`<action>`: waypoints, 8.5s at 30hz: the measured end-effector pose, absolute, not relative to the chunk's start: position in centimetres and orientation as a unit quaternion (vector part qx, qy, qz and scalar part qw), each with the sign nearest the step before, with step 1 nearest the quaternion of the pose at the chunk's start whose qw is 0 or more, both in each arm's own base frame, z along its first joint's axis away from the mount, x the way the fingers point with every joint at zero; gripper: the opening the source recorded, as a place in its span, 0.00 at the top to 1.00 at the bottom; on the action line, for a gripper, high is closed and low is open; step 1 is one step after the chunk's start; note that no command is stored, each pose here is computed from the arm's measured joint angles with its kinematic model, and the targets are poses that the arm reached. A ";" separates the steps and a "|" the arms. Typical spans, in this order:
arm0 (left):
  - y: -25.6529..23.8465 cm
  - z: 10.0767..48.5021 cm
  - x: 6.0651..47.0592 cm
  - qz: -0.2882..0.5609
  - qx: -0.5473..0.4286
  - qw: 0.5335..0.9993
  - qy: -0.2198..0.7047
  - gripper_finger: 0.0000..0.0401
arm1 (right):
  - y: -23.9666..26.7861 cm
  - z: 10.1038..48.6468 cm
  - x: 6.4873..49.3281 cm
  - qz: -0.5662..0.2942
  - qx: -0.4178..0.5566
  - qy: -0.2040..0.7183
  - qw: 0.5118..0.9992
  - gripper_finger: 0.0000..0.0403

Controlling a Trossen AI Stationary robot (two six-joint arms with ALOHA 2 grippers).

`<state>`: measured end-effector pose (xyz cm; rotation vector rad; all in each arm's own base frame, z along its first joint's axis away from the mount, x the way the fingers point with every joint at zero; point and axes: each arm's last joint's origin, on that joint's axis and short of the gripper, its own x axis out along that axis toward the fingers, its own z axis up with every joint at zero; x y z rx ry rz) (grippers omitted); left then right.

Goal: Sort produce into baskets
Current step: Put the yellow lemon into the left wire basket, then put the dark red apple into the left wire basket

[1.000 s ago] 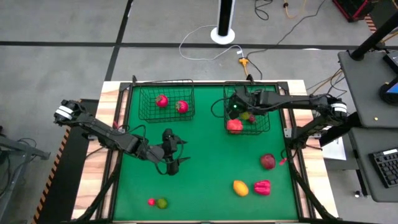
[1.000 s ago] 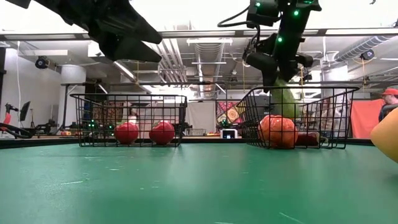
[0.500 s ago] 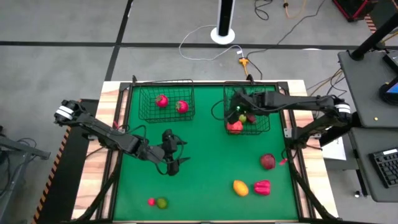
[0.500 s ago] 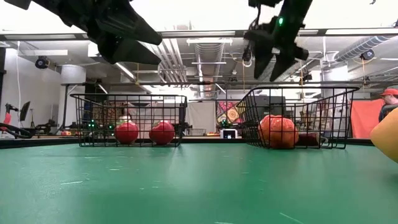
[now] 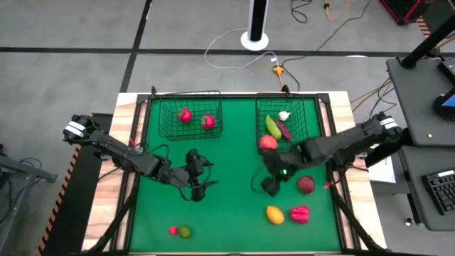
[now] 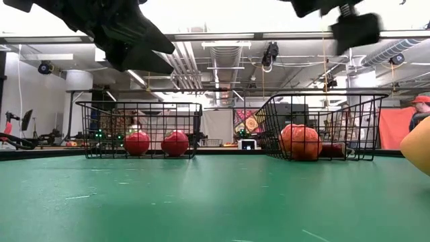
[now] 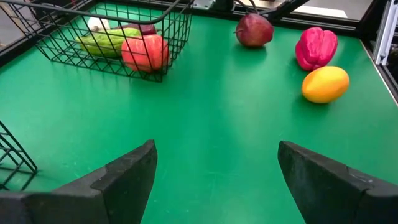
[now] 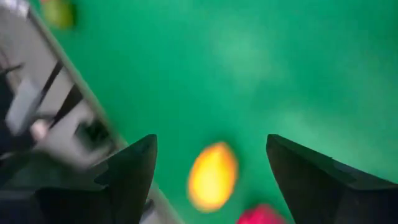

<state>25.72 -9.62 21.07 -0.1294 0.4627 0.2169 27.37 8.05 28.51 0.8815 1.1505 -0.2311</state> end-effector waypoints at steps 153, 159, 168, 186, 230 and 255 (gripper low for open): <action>2.5 28.6 21.5 0.335 -0.055 0.914 0.221 0.52 | 8.9 30.8 30.2 -0.143 0.015 0.098 0.985 0.19; 9.6 31.2 18.6 0.364 -0.105 0.837 0.394 0.52 | 8.3 29.6 31.2 -0.158 0.019 0.114 0.981 0.19; 13.2 27.7 18.6 0.306 -0.167 0.740 0.575 0.52 | 8.2 28.3 31.8 -0.163 0.036 0.135 0.977 0.19; 14.7 24.4 20.6 0.287 -0.131 0.687 0.655 0.47 | 8.2 28.3 31.8 -0.165 0.069 0.130 0.975 0.19; -6.3 34.2 19.7 0.239 0.030 0.933 0.266 0.31 | 9.0 24.0 20.5 -0.387 0.336 0.673 0.534 0.19; -8.7 31.7 22.0 0.244 0.065 0.921 0.296 0.31 | 8.6 17.4 18.7 -0.347 0.345 0.704 0.514 0.19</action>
